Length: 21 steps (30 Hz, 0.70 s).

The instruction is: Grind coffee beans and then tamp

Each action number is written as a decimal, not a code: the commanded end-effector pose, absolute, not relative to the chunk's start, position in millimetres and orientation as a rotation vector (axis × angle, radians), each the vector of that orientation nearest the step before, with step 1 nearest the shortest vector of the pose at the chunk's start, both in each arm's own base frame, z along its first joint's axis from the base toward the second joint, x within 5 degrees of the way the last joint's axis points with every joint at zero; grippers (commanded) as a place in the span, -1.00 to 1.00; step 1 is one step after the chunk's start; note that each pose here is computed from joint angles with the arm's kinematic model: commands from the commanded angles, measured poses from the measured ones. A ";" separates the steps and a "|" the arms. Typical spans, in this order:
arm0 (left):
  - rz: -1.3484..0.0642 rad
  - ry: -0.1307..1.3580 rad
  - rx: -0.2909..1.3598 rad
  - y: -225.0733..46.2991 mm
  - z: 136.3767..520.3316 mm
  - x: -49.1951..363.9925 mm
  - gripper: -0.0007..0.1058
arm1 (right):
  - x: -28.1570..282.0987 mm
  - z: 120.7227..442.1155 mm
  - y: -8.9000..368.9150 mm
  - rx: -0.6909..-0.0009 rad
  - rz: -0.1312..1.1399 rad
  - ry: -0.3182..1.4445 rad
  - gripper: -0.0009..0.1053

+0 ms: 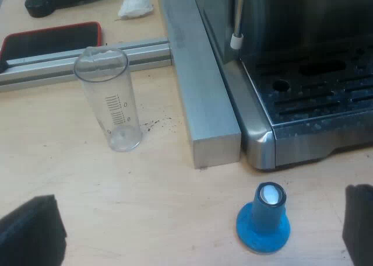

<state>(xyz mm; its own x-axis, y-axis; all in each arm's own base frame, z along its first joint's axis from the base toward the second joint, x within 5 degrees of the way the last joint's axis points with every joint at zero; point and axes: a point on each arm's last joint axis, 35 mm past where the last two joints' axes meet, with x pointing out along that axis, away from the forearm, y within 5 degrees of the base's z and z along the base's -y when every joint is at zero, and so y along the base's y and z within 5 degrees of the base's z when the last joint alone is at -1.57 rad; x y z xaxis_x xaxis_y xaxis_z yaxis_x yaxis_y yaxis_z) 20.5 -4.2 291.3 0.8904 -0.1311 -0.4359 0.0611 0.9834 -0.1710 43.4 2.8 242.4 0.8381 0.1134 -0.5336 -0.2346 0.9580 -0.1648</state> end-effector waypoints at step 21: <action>-0.095 0.438 -0.129 -4.0 291.6 26.9 0.99 | 44.1 244.8 2.8 -0.229 0.187 0.541 0.36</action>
